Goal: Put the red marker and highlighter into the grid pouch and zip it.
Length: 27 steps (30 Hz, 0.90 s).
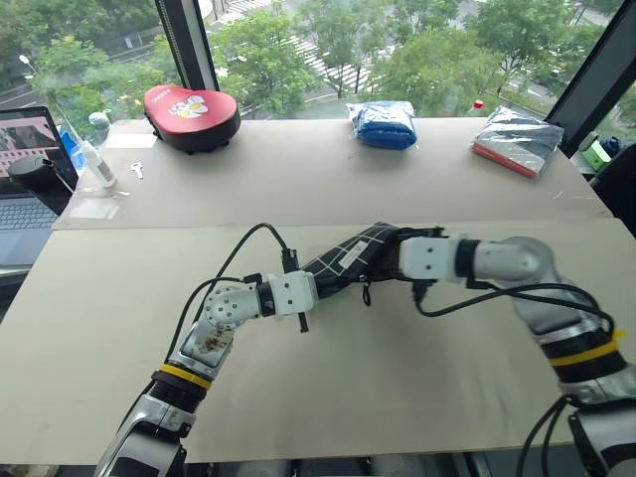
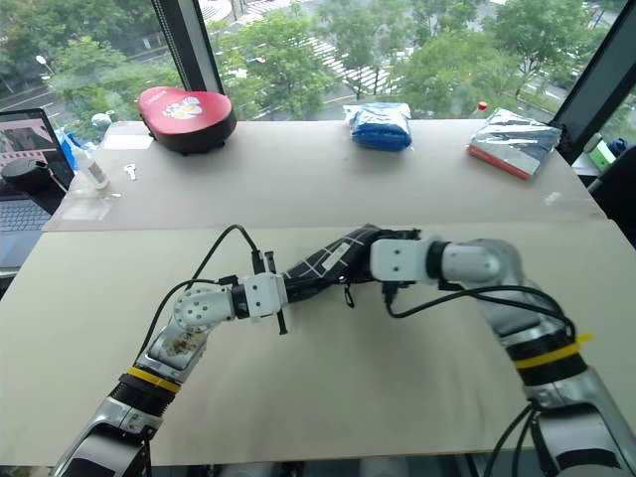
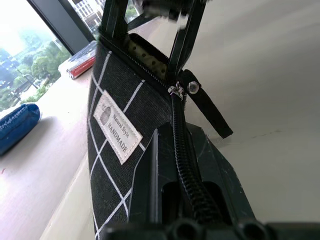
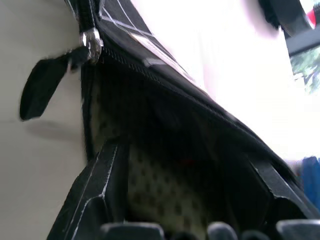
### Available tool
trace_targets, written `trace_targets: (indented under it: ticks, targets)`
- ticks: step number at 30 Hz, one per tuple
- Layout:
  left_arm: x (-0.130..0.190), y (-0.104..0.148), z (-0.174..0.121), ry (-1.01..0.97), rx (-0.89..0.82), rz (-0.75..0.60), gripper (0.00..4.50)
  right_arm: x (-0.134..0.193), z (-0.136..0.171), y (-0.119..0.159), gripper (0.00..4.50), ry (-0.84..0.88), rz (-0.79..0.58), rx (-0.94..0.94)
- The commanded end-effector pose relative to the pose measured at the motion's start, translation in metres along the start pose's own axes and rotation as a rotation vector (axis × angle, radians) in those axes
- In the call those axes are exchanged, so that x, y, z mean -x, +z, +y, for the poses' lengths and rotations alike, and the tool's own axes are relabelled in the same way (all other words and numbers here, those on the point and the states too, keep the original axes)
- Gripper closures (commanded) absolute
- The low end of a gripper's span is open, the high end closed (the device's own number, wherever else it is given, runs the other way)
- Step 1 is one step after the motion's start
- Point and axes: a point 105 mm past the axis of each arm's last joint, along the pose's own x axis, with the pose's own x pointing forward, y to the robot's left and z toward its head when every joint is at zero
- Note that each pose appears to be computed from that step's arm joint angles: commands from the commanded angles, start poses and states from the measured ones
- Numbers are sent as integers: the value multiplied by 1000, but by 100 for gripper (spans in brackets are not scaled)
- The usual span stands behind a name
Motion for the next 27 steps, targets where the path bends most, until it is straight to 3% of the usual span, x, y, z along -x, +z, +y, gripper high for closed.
trace_targets:
  ticks: [1,4,6,9,12,17,27]
  targets:
    - [-1,11,2,4,-28,-40,450,43,-11,15,150,10,-105,-330]
    - [-1,10,1,2,-25,-40,450,75,10,27,150,170,-212,-595]
    - [-1,10,0,1,-22,-40,450,79,23,24,150,195,-181,-653]
    - [-1,9,-1,-3,-18,-40,450,67,53,18,150,247,-123,-732]
    - [-2,9,-1,-6,-15,-43,450,37,72,7,150,179,-76,-753]
    - [-2,9,-2,-11,-16,-46,450,-5,68,0,150,18,-42,-786]
    - [-3,10,-1,-10,-20,-46,450,-32,64,42,150,98,-170,-829]
